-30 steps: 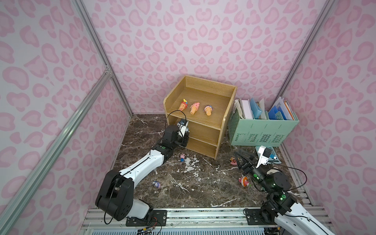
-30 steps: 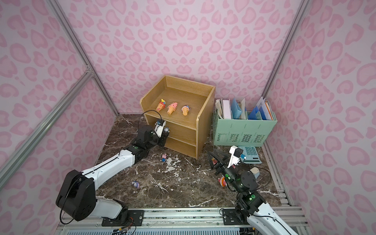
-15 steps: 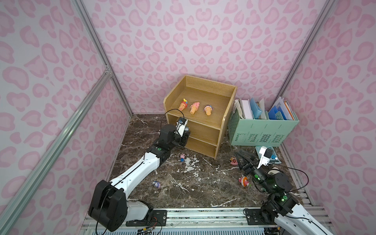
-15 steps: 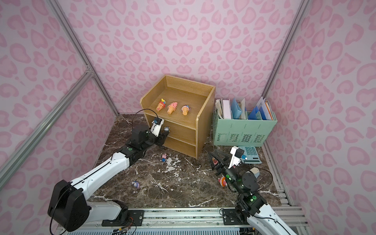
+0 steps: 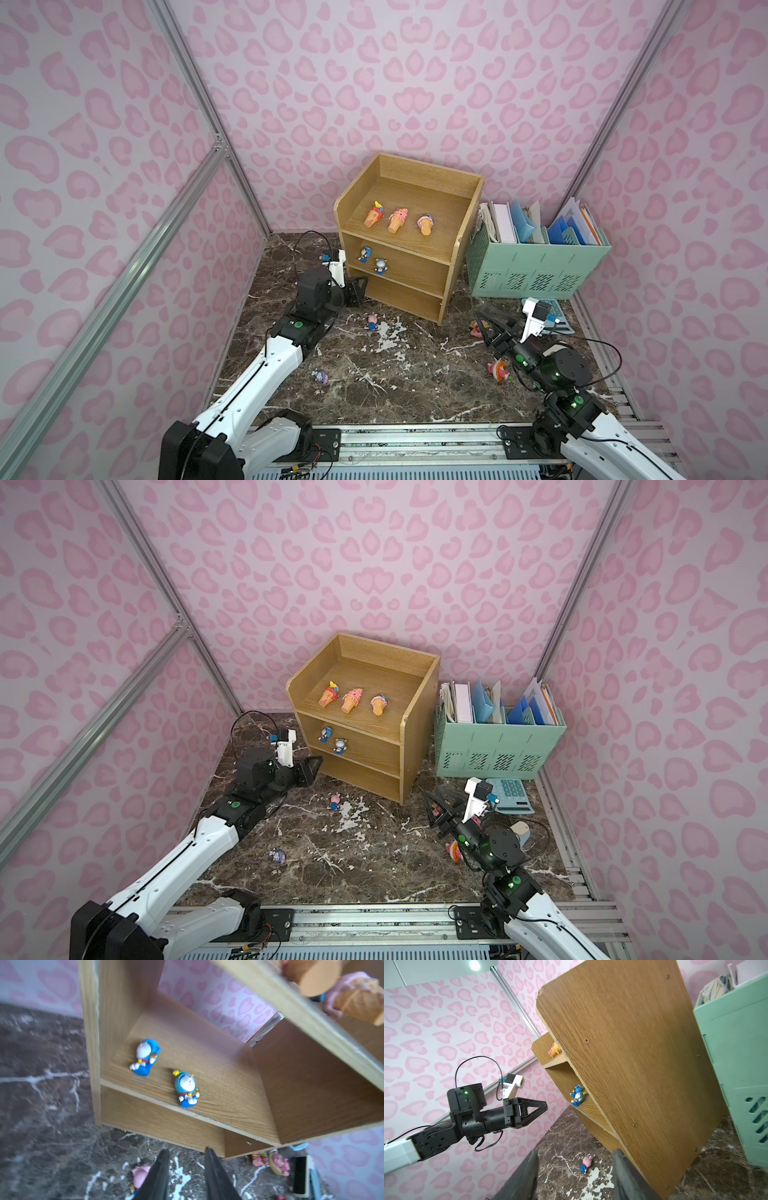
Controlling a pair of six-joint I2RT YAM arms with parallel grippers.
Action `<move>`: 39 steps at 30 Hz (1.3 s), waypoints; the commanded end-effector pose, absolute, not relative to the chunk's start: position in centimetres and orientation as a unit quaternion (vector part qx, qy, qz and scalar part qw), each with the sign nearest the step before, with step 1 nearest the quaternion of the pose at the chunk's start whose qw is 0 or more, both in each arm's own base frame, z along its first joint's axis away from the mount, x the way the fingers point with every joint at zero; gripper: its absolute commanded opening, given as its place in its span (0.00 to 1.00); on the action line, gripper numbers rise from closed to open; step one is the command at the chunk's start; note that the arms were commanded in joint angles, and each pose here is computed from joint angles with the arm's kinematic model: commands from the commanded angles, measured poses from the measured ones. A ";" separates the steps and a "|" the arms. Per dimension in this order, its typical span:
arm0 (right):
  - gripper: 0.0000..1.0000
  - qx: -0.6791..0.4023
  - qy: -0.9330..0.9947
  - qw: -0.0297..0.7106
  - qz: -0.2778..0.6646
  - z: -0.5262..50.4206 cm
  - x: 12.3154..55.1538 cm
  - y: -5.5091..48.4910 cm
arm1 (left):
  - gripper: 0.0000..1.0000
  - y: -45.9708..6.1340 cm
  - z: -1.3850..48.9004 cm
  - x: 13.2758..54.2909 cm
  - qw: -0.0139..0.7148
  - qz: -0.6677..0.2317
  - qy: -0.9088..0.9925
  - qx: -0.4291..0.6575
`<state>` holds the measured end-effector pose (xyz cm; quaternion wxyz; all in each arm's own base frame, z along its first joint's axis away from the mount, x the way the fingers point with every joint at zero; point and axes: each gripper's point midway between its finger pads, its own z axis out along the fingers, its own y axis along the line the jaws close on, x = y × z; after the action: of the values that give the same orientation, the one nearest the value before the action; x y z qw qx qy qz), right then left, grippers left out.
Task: Organize plastic toys on shelves
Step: Place the plastic toy on the shelf, then adjust the plastic toy on the shelf.
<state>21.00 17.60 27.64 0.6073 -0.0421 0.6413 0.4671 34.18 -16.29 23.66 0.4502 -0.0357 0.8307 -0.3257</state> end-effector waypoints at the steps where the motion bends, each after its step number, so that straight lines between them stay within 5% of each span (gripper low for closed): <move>1: 0.58 -0.047 0.621 0.618 0.479 29.0 20.7 17.6 | 0.27 -17.8 24.7 34.2 0.402 -0.415 0.810 -0.101; 7: 0.58 -0.044 0.622 0.621 0.476 28.8 20.8 17.5 | 0.21 -16.9 24.2 35.8 0.401 -0.407 0.804 -0.167; 12: 0.58 -0.045 0.622 0.621 0.475 28.9 20.8 17.6 | 0.05 -17.0 23.1 37.4 0.386 -0.412 0.796 -0.216; 39: 0.59 -0.042 0.623 0.621 0.474 28.7 21.0 17.5 | 0.06 -19.1 21.3 40.0 0.370 -0.413 0.802 -0.223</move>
<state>21.05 17.68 27.89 0.6108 -0.0431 0.6359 0.4698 39.66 -18.93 20.72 0.3636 -0.2289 0.8053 -0.4085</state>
